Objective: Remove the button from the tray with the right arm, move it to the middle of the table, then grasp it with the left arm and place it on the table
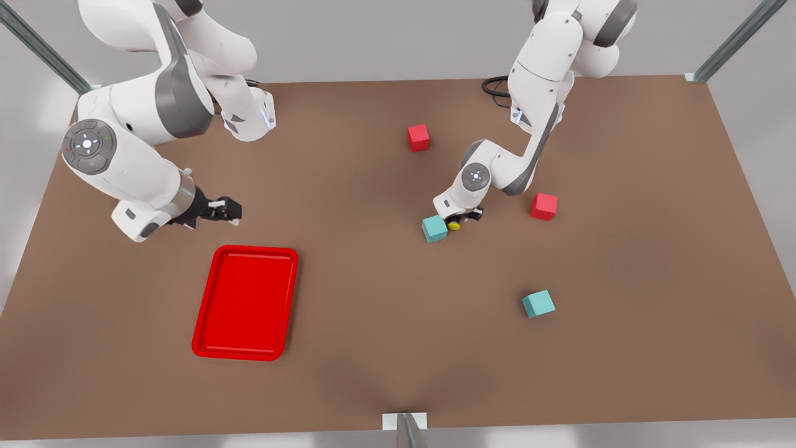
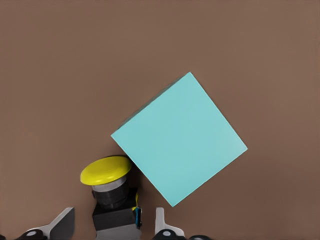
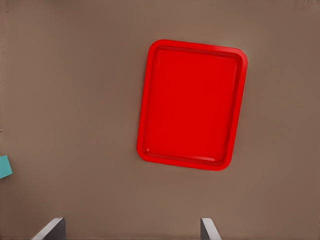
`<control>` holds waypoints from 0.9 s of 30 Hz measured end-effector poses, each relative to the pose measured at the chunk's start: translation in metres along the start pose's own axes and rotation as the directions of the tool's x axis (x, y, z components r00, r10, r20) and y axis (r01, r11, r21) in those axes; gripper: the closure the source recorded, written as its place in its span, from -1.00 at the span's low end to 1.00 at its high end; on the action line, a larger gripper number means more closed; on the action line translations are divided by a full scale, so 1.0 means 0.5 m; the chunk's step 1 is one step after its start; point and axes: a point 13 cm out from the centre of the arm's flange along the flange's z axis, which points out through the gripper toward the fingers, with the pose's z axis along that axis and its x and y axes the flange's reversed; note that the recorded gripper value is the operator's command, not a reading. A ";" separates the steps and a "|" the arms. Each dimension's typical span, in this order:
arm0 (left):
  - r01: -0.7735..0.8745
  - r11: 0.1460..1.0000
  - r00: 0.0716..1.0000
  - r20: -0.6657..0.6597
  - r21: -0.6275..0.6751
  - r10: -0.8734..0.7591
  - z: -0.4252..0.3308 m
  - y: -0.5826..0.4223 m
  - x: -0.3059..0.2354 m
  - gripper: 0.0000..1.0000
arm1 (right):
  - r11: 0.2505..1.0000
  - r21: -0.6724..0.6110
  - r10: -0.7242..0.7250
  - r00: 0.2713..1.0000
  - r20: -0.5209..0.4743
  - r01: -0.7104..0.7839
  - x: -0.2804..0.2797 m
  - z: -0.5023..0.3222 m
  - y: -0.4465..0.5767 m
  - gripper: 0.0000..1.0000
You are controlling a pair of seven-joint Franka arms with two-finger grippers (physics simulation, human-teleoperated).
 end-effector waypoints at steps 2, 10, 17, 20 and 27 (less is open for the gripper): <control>-0.006 1.000 1.000 -0.001 0.000 0.006 0.004 0.000 0.000 -0.64 | 1.000 0.002 -0.020 1.000 -0.003 0.020 0.003 0.003 0.011 -1.00; -0.021 1.000 1.000 -0.006 0.001 0.021 0.017 0.001 -0.004 -0.22 | 0.998 0.008 -0.060 0.998 -0.002 0.060 0.005 0.002 0.019 -1.00; -0.027 1.000 1.000 -0.013 0.001 0.027 0.027 0.002 -0.009 -0.01 | 0.996 0.012 -0.085 0.996 -0.009 0.085 0.009 0.005 0.025 -1.00; -0.018 1.000 1.000 -0.007 0.002 0.018 0.020 0.012 -0.021 0.04 | 0.996 0.015 -0.093 0.996 -0.011 0.093 0.011 0.006 0.027 -1.00; -0.010 1.000 1.000 0.001 0.004 0.010 0.000 0.017 -0.040 0.10 | 0.992 0.017 -0.128 0.992 -0.019 0.129 0.019 0.012 0.056 -1.00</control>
